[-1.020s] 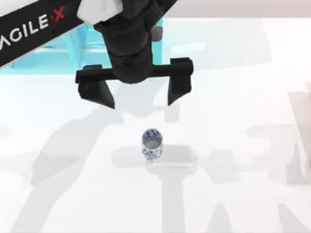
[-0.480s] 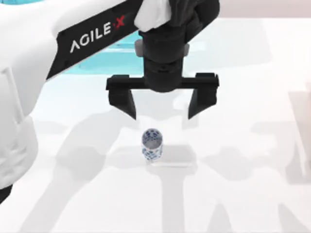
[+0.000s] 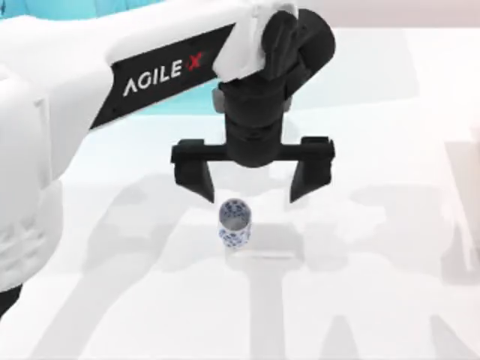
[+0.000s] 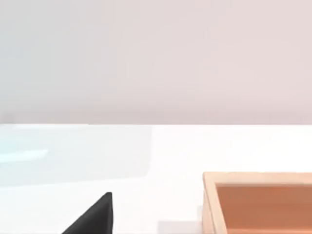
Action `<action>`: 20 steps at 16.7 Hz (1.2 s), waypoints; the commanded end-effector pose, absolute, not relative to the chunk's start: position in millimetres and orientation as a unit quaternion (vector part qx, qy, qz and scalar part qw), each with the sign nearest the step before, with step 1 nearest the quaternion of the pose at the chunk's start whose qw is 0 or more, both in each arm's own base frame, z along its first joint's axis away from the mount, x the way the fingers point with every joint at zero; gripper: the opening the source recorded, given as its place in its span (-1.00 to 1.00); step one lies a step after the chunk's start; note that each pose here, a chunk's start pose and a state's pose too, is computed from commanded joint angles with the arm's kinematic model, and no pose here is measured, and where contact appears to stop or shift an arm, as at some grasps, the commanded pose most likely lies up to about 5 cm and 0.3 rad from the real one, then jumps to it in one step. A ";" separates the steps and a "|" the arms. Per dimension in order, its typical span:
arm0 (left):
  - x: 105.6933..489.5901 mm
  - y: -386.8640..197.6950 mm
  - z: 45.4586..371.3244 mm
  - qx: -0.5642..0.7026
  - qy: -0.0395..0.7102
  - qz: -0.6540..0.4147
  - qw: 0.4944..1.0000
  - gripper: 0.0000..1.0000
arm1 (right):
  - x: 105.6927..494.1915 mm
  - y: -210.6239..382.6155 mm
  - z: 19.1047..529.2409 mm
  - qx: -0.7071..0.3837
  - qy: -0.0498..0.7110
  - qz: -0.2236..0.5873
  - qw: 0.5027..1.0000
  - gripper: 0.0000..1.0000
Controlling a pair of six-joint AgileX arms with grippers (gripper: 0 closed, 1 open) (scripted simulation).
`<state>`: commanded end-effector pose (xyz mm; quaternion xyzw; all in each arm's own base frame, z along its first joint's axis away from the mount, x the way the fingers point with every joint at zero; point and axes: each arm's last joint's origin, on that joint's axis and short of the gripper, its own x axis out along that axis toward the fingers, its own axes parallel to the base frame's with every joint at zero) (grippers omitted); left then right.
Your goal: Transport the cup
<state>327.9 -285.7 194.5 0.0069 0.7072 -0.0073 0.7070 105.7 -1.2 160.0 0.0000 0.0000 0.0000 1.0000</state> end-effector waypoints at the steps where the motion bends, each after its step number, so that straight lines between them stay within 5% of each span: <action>1: 328.2 -286.1 181.9 0.006 0.706 -0.008 0.708 1.00 | 105.7 -1.2 160.0 0.000 0.000 0.000 1.000 1.00; 5: 325.1 -284.6 142.1 0.007 0.707 -0.008 0.707 1.00 | 105.7 -1.2 160.0 0.000 0.000 0.000 1.000 1.00; 10: 324.4 -284.4 138.0 0.007 0.707 -0.007 0.707 1.00 | 105.7 -1.2 160.0 0.000 0.000 0.000 1.000 1.00; 20: 324.4 -284.4 138.0 0.007 0.707 -0.007 0.707 -0.51 | 105.7 -1.2 160.0 0.000 0.000 0.000 1.000 1.00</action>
